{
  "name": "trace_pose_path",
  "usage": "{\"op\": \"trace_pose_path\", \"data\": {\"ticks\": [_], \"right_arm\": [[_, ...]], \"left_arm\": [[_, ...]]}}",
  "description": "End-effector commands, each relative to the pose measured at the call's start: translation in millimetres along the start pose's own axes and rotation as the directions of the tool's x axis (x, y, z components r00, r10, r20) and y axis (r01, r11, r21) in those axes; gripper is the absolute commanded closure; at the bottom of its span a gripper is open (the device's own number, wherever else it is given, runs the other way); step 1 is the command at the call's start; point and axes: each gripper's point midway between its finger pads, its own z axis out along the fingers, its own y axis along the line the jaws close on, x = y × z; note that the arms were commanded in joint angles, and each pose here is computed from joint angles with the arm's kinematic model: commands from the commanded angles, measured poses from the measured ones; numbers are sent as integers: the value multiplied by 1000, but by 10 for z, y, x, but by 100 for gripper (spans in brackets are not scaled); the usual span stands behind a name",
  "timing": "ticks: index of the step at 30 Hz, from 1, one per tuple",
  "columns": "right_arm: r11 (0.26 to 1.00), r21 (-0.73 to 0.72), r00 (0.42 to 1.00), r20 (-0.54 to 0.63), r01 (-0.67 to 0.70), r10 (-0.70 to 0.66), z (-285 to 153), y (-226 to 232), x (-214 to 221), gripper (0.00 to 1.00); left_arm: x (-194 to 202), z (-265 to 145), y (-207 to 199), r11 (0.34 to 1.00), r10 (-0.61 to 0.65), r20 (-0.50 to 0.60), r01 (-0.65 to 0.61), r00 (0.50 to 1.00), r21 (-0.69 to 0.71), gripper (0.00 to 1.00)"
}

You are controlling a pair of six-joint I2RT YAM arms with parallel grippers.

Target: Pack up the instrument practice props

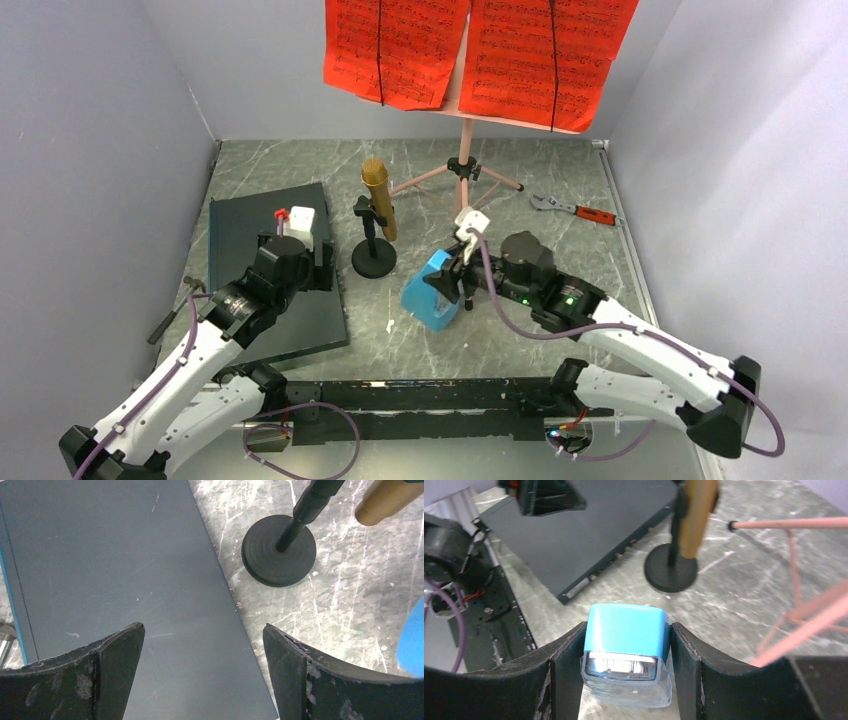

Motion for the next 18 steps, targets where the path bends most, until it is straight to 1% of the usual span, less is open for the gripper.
{"op": "trace_pose_path", "data": {"ticks": [1,7,10,13,15,18], "right_arm": [[978,204,991,132,-38,11,-407,-461,-534,99],[881,468,991,136,-72,9,-805,-1182,-551,100],[822,560,990,141,-101,26,-995,-1494,-573,100],[767,635,990,141,-95,7,-1195,-1750,-673,100],[772,627,985,170,-108,-1,-1263,-1808,-782,100],[806,577,975,222,-131,-1,-1276,-1754,-952,100]], "left_arm": [[-133,-13,-110,998,-15,45,12,999,56,6],[-150,-17,-178,996,-21,51,16,998,93,6],[-160,-27,-176,996,-22,49,18,999,92,6],[-174,-40,-184,995,-26,57,20,998,100,6],[-188,-52,-184,994,-29,64,22,998,104,6],[-196,-58,-199,993,-30,66,23,997,113,6]]}}
